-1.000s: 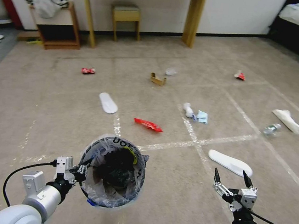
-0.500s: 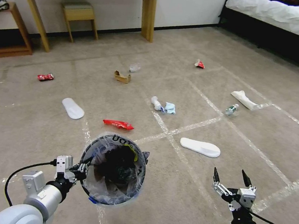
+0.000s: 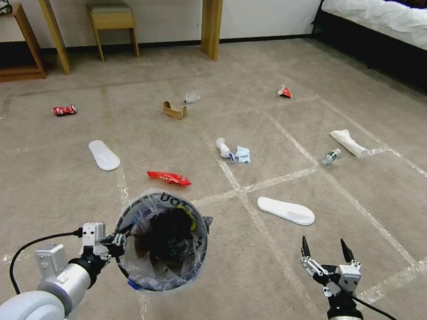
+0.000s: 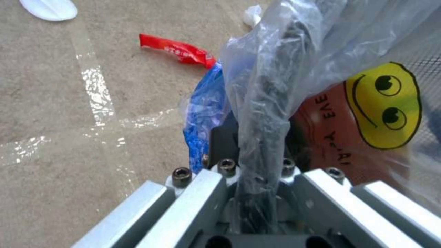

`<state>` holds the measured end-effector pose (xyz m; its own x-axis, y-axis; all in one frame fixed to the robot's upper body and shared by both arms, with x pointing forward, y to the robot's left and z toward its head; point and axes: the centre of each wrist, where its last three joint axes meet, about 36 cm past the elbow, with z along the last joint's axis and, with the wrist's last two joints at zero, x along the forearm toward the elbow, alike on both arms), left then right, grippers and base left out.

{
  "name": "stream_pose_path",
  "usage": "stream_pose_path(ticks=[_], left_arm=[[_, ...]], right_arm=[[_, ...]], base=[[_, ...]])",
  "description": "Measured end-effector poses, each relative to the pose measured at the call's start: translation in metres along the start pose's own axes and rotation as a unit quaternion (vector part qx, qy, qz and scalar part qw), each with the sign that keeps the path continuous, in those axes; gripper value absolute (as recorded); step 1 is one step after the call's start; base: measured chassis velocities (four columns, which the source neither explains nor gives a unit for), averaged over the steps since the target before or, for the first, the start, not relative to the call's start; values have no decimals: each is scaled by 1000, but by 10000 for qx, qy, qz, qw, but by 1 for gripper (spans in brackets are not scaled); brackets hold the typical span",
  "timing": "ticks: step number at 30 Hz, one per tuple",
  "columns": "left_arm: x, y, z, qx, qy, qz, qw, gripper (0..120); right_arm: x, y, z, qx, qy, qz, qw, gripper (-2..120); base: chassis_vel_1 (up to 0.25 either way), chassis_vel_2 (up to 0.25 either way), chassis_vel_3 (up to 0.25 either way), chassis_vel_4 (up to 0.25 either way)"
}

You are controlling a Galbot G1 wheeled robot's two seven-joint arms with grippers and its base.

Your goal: Pick up the trash bin and place the garbage on the floor into it.

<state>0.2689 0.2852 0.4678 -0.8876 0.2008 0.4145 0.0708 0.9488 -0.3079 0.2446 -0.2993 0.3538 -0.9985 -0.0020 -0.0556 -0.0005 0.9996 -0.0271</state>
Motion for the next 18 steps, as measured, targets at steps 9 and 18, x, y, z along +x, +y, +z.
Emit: stream_pose_path(ticks=[9,18], left_arm=[[-3,3,0,-32,15,-25,10000,0],[-5,4,1,-76,65,-10,9999,0]], right_arm=[[-1,-1,5,-37,43,11,10000,100],[-3,-2,8,-58,50,19,10000,100]], base=[[-152,153,153,-160],[-259,260,268,-269]])
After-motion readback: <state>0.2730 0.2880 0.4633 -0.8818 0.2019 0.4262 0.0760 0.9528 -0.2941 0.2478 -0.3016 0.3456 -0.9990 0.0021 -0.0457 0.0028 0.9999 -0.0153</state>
